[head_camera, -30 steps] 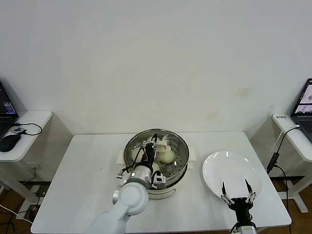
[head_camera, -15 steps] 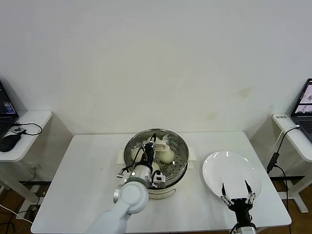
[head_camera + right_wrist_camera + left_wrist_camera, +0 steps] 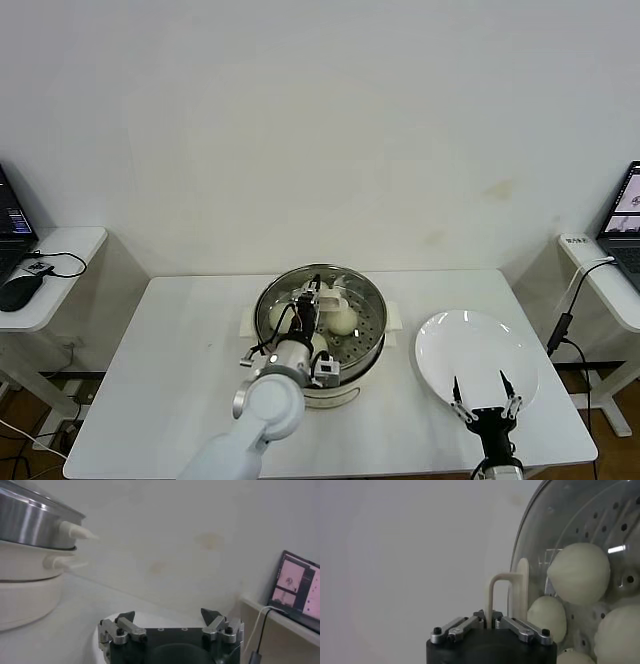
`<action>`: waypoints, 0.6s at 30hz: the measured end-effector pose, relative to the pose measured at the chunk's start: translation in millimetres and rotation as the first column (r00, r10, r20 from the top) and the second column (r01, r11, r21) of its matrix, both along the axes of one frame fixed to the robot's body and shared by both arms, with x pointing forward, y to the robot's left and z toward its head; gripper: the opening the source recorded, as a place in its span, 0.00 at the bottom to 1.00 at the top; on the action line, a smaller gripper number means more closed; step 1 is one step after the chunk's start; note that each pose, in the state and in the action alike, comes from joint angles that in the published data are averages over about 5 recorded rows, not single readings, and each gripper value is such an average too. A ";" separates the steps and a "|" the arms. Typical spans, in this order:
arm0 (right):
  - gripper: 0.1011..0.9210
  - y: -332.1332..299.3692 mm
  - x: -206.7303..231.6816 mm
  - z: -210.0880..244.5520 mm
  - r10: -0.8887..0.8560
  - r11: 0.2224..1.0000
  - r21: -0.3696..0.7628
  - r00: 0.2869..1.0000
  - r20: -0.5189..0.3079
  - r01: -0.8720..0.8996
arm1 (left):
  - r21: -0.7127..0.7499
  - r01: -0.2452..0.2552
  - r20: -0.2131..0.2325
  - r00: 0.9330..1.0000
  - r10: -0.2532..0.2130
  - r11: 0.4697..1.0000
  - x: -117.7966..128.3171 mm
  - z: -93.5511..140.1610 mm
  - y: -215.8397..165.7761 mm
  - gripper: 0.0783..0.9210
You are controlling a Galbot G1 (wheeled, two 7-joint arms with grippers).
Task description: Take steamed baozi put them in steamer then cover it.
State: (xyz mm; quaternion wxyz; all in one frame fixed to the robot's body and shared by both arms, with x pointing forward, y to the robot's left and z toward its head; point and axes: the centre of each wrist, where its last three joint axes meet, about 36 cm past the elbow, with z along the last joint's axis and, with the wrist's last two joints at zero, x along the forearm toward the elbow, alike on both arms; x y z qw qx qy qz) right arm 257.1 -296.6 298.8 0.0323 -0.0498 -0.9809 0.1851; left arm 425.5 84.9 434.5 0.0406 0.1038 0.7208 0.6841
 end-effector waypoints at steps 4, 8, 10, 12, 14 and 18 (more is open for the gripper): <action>0.88 1.0 -0.3 0.6 0.002 1.000 0.000 1.000 -0.001 -0.002 | -0.006 -0.001 -0.001 1.000 0.001 1.000 -5.5 1.3 4.5 0.31; 0.88 2.3 -1.6 0.2 0.005 1.000 0.001 1.000 -0.005 -0.005 | -0.015 0.002 0.004 1.000 -0.002 1.000 -13.6 3.9 10.7 0.46; 0.88 2.8 -2.5 0.3 0.006 1.000 0.001 1.000 -0.006 -0.006 | -0.022 0.005 0.005 1.000 -0.005 1.000 -19.1 5.4 14.3 0.52; 0.88 3.1 -3.4 0.5 0.007 1.000 0.001 1.000 -0.006 -0.007 | -0.030 0.008 0.006 1.000 -0.008 1.000 -25.4 7.4 18.6 0.59; 0.88 3.2 -4.3 0.8 0.007 1.000 0.000 1.000 -0.007 -0.007 | -0.042 0.011 0.006 1.000 -0.011 0.999 -32.6 10.3 23.5 0.66; 0.88 2.7 -5.7 0.7 0.007 1.000 0.000 1.000 -0.010 -0.007 | -0.080 0.025 0.012 1.000 -0.024 0.996 -50.0 19.1 35.1 0.80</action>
